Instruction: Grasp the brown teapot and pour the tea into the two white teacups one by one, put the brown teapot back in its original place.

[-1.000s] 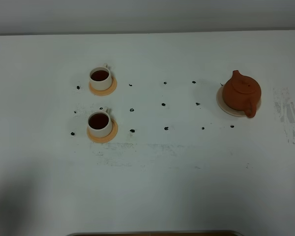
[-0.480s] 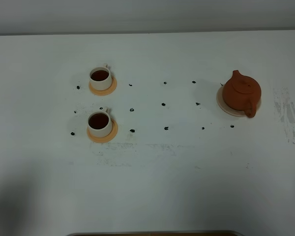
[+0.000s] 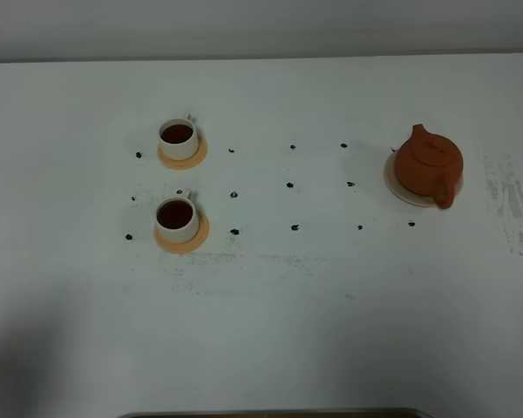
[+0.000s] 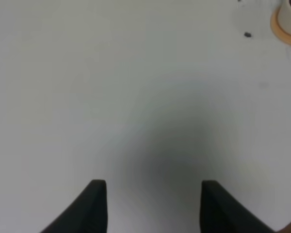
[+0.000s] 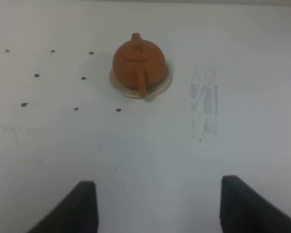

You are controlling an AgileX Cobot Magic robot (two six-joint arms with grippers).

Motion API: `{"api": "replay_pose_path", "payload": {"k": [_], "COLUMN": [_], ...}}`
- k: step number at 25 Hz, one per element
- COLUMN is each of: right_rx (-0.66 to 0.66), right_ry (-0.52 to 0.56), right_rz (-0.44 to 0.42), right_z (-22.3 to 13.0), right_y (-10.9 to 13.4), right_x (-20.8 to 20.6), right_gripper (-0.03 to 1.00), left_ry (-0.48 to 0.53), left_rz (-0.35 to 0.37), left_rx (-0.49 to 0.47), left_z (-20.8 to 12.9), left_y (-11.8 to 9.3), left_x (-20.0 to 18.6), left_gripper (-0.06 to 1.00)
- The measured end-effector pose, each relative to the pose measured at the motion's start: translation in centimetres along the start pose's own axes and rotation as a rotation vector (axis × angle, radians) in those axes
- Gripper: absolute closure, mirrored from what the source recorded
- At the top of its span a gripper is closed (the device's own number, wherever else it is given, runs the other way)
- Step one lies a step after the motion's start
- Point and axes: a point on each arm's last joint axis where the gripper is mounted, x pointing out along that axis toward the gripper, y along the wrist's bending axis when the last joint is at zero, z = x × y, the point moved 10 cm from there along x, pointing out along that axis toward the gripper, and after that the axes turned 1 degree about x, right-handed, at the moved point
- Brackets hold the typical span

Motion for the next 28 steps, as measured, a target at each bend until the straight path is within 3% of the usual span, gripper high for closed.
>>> {"api": "replay_pose_path", "payload": {"k": [10,21,28], "right_rx": [0.0,0.002,0.002], "right_ry": [0.0,0.001,0.001], "right_rz": [0.0,0.0,0.0], "right_z": [0.0,0.0,0.0], "right_y": [0.0,0.0,0.0], "right_x": [0.0,0.0,0.0], "right_gripper": [0.41,0.41,0.41], "left_ry": [-0.183,-0.187,-0.184], "left_rz": [0.019,0.02,-0.005], "left_rx": [-0.015,-0.016,-0.072], "left_z": [0.2,0.2,0.2], "left_y": [0.2,0.2,-0.1], "left_x": [-2.6,-2.6,-2.6], "left_gripper": [0.49,0.49,0.49]}}
